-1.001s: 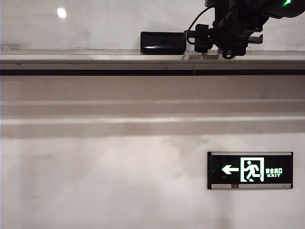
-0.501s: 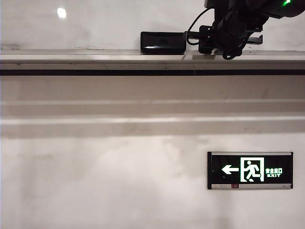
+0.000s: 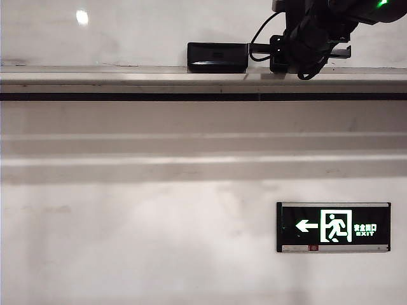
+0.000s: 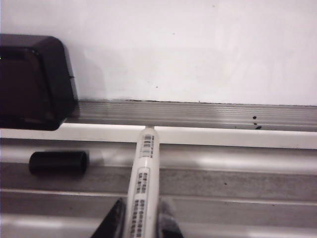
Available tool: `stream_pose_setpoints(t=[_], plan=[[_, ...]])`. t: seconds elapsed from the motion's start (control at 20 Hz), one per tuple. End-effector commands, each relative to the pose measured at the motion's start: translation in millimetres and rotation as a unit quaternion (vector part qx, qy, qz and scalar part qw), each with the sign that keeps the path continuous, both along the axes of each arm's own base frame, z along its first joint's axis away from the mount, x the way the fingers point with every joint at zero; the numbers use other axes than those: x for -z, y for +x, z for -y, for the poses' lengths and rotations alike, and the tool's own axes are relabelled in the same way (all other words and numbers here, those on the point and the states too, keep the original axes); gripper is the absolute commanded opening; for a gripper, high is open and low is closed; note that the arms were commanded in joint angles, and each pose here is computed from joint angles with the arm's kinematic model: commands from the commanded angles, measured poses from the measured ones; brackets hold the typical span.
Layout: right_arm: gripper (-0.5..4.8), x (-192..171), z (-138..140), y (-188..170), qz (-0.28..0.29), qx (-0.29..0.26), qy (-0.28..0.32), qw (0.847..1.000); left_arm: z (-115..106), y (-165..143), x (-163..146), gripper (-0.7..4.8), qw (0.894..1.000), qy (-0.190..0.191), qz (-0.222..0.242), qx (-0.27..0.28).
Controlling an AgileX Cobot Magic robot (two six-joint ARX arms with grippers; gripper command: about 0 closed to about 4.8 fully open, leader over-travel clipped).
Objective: Take a marker from the whiteboard tray, write "Hi!" on the whiteboard, and then put the marker back vertically into the whiteboard tray.
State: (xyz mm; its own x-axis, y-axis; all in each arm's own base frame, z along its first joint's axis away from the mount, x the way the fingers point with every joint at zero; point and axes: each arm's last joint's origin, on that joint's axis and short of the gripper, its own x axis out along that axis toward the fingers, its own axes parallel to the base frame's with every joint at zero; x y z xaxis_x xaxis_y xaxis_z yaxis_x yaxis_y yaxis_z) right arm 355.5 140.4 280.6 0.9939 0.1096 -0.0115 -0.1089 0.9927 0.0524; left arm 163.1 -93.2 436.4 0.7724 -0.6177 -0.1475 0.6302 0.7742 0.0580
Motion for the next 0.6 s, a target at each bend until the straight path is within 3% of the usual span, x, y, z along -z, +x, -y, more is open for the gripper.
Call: stream_pose_setpoints(t=[0.05, 0.6], plan=[[-0.01, -9.7, 2.2, -4.8, 0.006, 0.003, -0.002, 1.000, -0.6, -1.3, -3.5, -0.06, 1.000, -0.004, 0.010, 0.003], [-0.01, -54.6, 20.4, -48.3, -0.030, 0.002, -0.017, 0.999, -0.9, -1.8, -4.0, -0.05, 1.000, -0.005, 0.011, 0.003]])
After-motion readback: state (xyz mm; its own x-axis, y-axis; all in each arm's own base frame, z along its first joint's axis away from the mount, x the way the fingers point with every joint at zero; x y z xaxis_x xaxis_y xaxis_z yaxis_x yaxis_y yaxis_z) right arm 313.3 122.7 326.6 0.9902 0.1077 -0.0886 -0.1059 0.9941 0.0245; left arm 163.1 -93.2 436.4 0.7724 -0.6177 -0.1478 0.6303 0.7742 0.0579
